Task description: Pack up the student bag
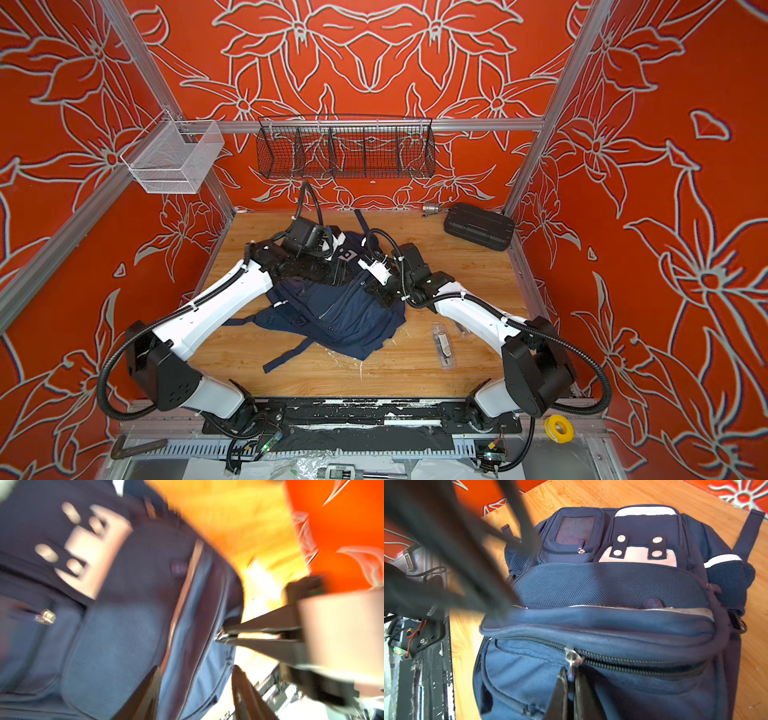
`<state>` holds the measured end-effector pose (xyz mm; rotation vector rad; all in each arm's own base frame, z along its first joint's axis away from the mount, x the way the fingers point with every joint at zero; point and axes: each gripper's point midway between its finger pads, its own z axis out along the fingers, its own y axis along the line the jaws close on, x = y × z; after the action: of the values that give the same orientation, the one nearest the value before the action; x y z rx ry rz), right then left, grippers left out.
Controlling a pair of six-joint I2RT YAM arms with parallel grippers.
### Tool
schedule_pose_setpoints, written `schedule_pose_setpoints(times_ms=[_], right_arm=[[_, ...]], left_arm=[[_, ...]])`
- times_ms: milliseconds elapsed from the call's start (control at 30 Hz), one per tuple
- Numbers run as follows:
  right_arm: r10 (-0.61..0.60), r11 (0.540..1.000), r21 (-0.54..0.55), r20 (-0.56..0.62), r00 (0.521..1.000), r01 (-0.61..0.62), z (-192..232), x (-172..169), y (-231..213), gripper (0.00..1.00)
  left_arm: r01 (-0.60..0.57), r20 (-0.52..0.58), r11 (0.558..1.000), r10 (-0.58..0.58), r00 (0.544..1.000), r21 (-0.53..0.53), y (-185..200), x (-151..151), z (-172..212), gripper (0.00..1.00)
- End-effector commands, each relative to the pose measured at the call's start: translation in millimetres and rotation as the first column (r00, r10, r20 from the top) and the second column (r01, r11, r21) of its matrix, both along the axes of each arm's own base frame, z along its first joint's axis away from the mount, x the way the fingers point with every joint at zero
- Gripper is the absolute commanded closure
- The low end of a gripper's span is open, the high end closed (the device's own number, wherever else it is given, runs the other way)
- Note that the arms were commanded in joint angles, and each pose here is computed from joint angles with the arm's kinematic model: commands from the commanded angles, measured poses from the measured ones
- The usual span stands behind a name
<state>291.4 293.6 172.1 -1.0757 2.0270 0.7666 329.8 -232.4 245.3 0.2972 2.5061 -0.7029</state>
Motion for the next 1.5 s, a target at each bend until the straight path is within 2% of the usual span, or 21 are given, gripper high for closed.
schedule_pose_setpoints(times_ms=[0,167,333,433,600,933,1200,1267,1333,1400,1467], right_arm=[[0.046,0.996,0.071,0.120,0.992,-0.055,18,-5,9,1.00],[0.061,0.998,0.019,0.179,0.982,-0.066,7,-9,7,1.00],[0.079,0.997,-0.028,0.248,0.966,-0.075,0,-11,6,1.00],[0.077,0.997,-0.039,0.302,0.950,-0.068,-3,-11,3,1.00],[0.102,0.992,-0.098,0.327,0.939,-0.074,-14,-13,1,1.00],[0.148,0.983,-0.163,0.421,0.895,-0.086,-19,-14,-3,1.00],[0.195,0.968,-0.228,0.442,0.876,-0.101,-22,-13,-3,1.00],[0.200,0.967,-0.233,0.436,0.877,-0.105,-22,-13,-3,1.00],[0.215,0.966,-0.227,0.433,0.875,-0.125,-20,-16,-1,1.00],[0.219,0.966,-0.220,0.434,0.874,-0.133,-17,-19,0,1.00],[0.221,0.966,-0.221,0.422,0.879,-0.136,-17,-21,1,1.00]], left_arm=[[-0.018,0.044,0.998,0.021,0.999,-0.065,-1,20,23,0.44],[0.047,-0.087,0.999,-0.048,0.995,-0.021,-18,35,2,0.43],[0.084,-0.196,0.996,-0.079,0.977,0.016,-29,46,-26,0.35],[0.115,-0.231,0.992,-0.101,0.968,0.047,-34,47,-37,0.33],[0.169,-0.253,0.982,-0.142,0.957,0.086,-53,46,-48,0.30],[0.255,-0.342,0.936,-0.164,0.925,0.242,-62,37,-83,0.29],[0.327,-0.391,0.847,-0.156,0.907,0.419,-62,26,-109,0.32],[0.341,-0.406,0.829,-0.153,0.901,0.444,-62,23,-115,0.40],[0.324,-0.410,0.817,-0.120,0.904,0.477,-58,25,-117,0.59],[0.295,-0.405,0.836,-0.096,0.909,0.463,-59,29,-112,0.83],[0.264,-0.406,0.877,-0.087,0.910,0.402,-65,33,-105,1.00]])
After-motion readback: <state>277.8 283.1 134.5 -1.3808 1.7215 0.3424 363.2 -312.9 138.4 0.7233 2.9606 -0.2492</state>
